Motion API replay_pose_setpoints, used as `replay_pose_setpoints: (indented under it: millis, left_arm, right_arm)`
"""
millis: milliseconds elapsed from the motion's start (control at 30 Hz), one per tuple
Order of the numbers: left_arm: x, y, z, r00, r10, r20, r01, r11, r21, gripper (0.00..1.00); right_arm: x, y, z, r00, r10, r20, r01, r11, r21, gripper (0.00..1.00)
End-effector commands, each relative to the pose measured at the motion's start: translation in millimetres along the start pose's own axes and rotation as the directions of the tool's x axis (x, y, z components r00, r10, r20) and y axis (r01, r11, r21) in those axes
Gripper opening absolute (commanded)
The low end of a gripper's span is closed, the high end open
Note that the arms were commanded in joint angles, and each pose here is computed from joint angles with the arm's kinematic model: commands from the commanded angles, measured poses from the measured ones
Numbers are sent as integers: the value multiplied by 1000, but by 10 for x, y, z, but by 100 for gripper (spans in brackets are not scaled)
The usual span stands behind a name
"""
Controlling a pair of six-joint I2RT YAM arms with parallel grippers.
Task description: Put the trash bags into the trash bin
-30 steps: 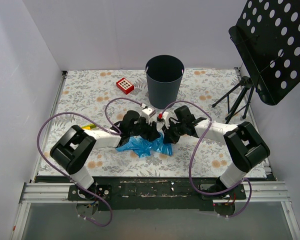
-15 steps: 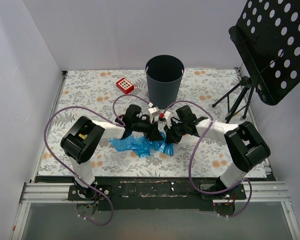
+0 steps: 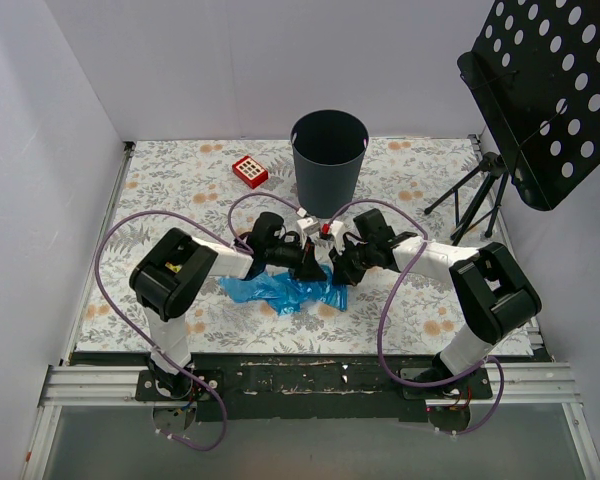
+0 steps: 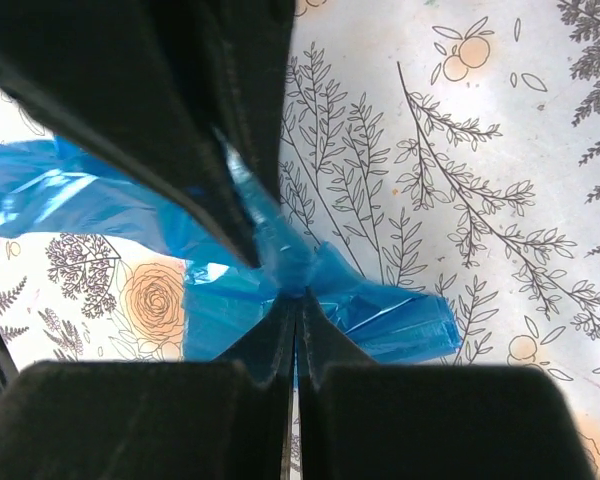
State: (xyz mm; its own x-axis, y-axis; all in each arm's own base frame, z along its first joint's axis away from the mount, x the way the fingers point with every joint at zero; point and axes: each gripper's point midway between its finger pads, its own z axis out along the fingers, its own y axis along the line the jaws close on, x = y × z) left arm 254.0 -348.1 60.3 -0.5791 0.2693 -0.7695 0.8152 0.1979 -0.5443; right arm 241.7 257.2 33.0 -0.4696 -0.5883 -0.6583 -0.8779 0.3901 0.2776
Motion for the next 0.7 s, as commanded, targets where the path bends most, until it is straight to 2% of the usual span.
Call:
replay_pose_setpoints:
  millis: [0,67,267,433,533,667]
  left_arm:
    - [-95,140,30,999,24,30,-22,998,-55,1]
    - [-66,163,35,1000,24,19,-23,998,-60,0]
    - [-59,464,-8,999,-3,45,14,972,-236,0]
    - [-138,599,-14,994,-17,107,54,936,-348,0]
    - [-181,642,-28,984,-28,177,104,895,-433,0]
    - [-132,703,-3,971,-63,230,175,842,-510,0]
  right_arm:
    - [-226,75,-92,998,-25,56,27,999,-34,1]
    - [-217,81,-89,998,-16,57,19,999,-38,1]
    - [-218,178,-108,997,-16,77,22,996,-86,1]
    - [-389,503,-184,988,2,157,39,965,-258,1]
    - [-623,655,-279,962,63,266,35,937,-348,1]
    - [-626,883,-398,952,68,300,87,876,-474,1]
